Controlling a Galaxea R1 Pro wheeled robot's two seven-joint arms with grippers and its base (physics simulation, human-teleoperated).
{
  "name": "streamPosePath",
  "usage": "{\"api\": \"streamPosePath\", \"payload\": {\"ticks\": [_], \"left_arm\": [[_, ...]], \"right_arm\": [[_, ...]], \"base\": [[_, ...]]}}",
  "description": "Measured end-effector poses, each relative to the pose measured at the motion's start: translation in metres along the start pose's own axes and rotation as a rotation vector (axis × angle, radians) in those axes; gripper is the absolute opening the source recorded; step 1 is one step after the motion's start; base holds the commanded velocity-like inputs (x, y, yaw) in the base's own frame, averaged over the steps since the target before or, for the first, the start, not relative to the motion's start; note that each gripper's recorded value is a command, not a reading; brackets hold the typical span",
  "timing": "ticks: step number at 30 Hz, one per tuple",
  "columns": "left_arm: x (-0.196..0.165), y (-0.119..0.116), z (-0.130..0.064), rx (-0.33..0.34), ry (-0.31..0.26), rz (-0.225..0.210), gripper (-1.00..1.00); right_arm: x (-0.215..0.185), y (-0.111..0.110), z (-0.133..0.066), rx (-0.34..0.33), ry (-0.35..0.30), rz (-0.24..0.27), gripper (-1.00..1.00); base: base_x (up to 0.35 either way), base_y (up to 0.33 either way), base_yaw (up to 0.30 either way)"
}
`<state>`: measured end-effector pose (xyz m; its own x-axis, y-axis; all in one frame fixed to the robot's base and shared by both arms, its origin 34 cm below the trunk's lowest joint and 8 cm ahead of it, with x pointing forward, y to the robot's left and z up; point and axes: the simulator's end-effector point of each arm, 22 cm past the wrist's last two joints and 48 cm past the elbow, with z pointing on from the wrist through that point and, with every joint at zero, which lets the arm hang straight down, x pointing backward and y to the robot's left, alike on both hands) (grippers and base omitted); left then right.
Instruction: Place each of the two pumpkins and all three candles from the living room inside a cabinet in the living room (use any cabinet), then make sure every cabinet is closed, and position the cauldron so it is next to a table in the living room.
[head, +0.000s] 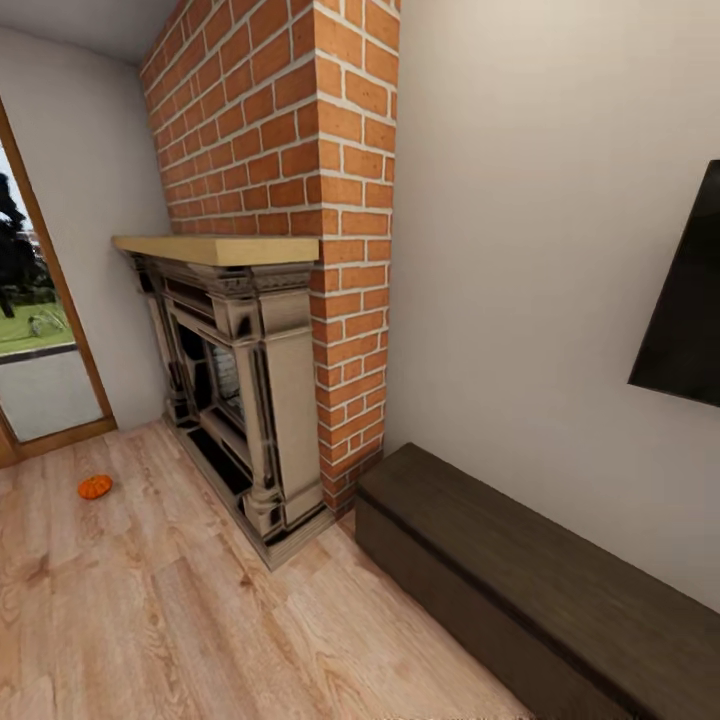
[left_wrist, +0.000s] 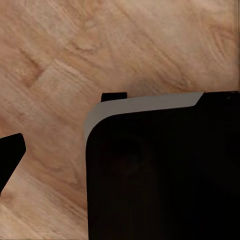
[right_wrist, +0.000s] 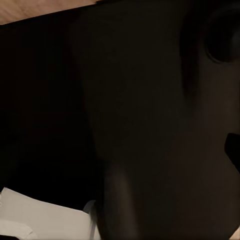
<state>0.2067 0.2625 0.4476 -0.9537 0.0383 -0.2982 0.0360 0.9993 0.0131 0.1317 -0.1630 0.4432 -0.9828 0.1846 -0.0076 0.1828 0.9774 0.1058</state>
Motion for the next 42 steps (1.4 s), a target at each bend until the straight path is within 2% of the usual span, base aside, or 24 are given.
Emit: {"api": "streamPosePath", "payload": {"ticks": [14,42], "left_arm": [[0.0027,-0.003,-0.0002,0.01,0.009,0.01,1.0],[0.0075,-0.0026,-0.0009,0.012,0.022,0.016,1.0]], "right_arm": [[0.0029,-0.0062,-0.0002,0.009,0.009,0.004,1.0],[0.008,-0.0074,-0.0005,0.012,0.021,0.005,1.0]], "base": [[0.0,0.036,-0.254],[0.0,0.28,-0.265]]}}
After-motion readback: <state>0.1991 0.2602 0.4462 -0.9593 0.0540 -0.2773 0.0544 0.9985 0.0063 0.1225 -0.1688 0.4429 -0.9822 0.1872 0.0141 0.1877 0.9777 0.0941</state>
